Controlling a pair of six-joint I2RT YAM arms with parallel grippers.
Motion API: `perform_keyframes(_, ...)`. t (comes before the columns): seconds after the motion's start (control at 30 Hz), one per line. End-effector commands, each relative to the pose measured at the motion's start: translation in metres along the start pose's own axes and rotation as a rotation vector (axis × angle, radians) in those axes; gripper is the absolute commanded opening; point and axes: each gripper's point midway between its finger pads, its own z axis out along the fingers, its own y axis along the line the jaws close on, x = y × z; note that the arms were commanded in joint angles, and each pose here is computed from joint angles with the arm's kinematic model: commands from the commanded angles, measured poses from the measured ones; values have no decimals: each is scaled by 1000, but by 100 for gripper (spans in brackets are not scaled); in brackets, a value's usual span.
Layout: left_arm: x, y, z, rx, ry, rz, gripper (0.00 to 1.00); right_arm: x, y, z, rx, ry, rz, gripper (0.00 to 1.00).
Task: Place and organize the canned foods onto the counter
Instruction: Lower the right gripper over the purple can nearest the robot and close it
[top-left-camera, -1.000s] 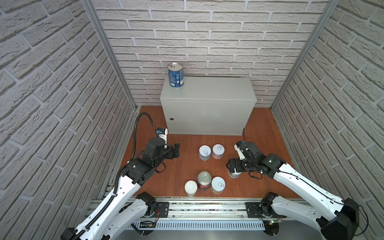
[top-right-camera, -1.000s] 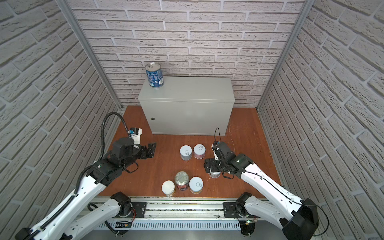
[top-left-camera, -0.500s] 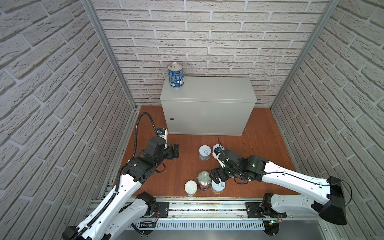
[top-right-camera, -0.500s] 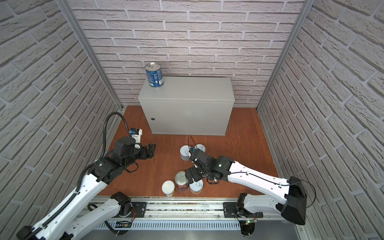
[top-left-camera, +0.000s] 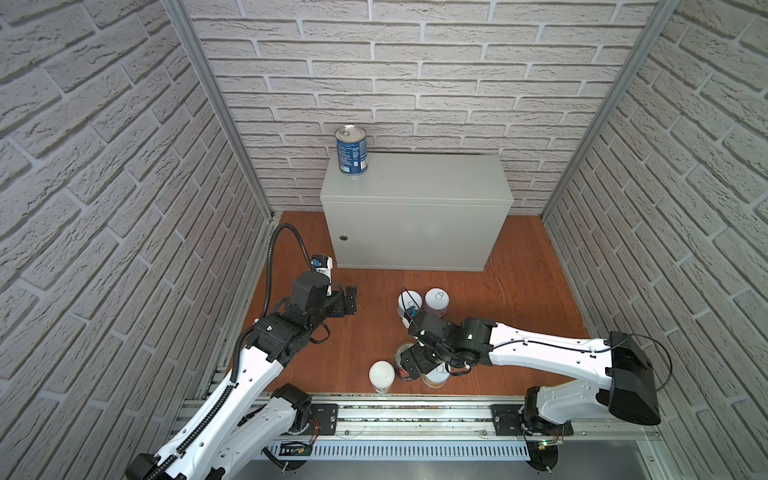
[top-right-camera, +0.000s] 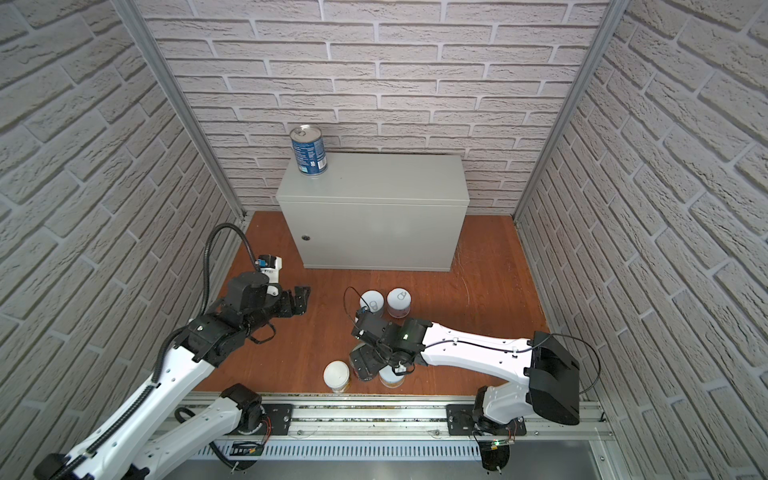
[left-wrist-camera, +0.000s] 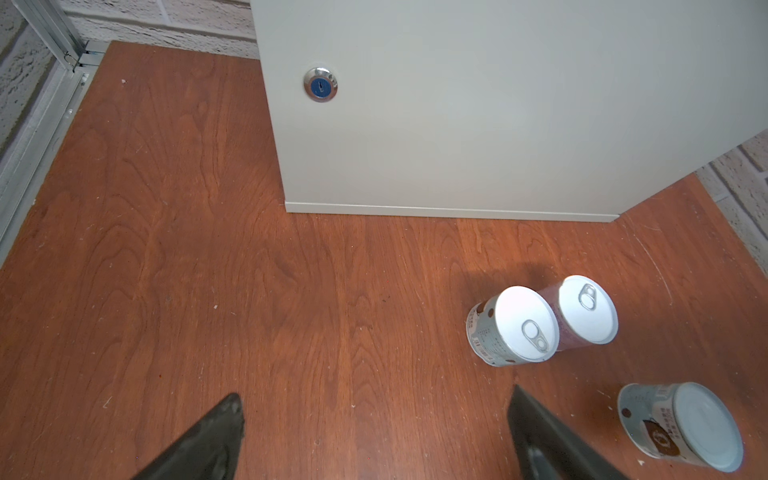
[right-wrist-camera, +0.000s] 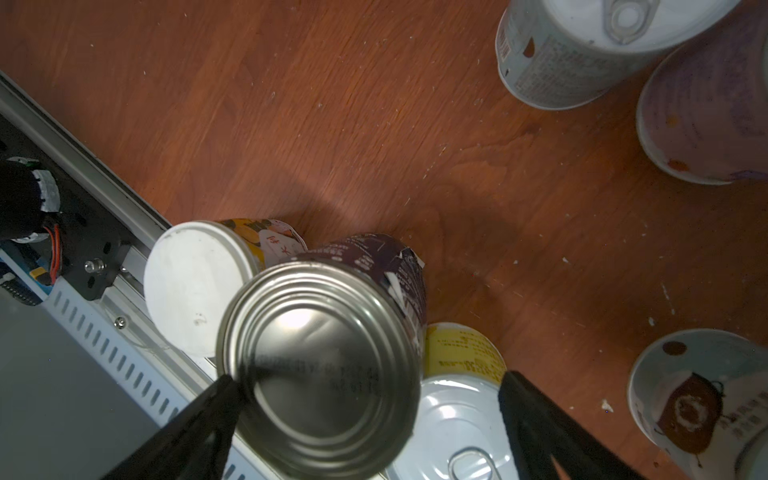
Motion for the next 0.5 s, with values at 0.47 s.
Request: perform_keyframes(0.47,-4,0,-6,12,-22,-24,98,-24,19,-12,-58,-81,60,98)
